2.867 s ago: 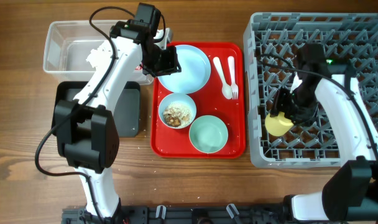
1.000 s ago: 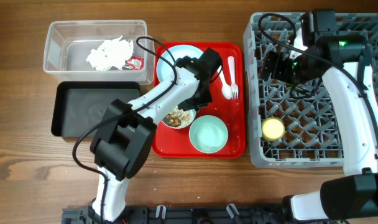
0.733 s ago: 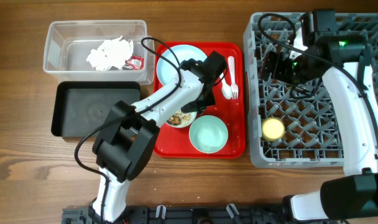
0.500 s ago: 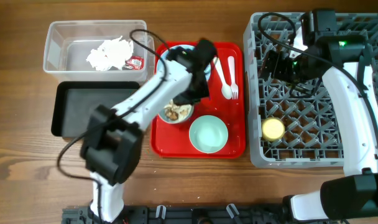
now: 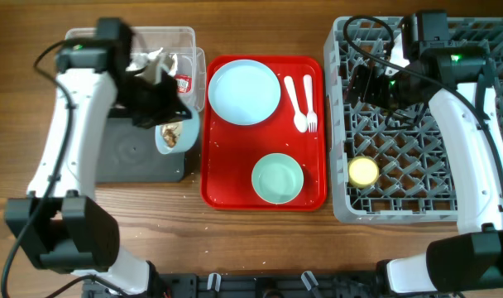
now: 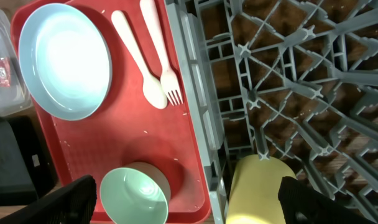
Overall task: Sort waste into correct bins and load items into the dishwasher rack
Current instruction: 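Tip the rice bowl over the black tray to dump the rice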
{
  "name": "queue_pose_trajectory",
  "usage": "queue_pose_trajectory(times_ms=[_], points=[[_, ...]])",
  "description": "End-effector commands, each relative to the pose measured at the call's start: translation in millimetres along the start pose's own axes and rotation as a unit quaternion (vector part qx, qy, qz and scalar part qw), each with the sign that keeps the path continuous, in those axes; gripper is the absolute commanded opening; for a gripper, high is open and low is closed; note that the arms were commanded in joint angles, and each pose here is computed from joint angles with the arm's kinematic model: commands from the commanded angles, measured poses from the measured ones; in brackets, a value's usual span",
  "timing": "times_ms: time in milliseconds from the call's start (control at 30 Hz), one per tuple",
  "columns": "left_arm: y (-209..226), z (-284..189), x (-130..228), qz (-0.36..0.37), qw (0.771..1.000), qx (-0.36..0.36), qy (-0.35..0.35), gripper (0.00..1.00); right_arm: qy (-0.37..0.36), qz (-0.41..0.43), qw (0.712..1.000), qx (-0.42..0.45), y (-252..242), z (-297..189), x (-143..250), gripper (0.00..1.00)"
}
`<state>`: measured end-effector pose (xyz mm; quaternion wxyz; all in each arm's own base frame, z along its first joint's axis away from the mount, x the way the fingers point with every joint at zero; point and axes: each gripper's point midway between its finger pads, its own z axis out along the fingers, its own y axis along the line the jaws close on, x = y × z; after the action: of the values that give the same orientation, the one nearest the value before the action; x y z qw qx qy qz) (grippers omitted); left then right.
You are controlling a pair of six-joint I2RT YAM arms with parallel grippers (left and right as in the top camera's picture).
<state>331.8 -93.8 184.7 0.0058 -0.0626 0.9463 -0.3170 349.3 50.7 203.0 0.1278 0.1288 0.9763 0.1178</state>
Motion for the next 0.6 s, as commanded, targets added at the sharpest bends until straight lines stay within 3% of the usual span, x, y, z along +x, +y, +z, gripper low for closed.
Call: queue_pose_trajectory(times_ms=[0,133,300,567], points=[[20.7,-13.3,2.0,0.029,0.99,0.134,-0.023,0.04,-0.018,-0.009,1.0,-0.008,4.7,-12.1,-2.4,0.95],[68.0,-33.8,-9.9,-0.007,0.962,0.243,-0.123,0.04,-0.018,-0.009,1.0,-0.008,4.7,-12.1,-2.3,0.95],[106.6,-50.5,-10.2,-0.055,0.919,0.326,-0.213,0.04,-0.016,-0.009,1.0,-0.008,4.4,-12.0,-1.5,0.96],[110.9,-87.8,-11.8,-0.077,0.866,0.411,-0.274,0.04,-0.016,-0.009,1.0,-0.008,4.4,-12.0,-1.6,0.95]])
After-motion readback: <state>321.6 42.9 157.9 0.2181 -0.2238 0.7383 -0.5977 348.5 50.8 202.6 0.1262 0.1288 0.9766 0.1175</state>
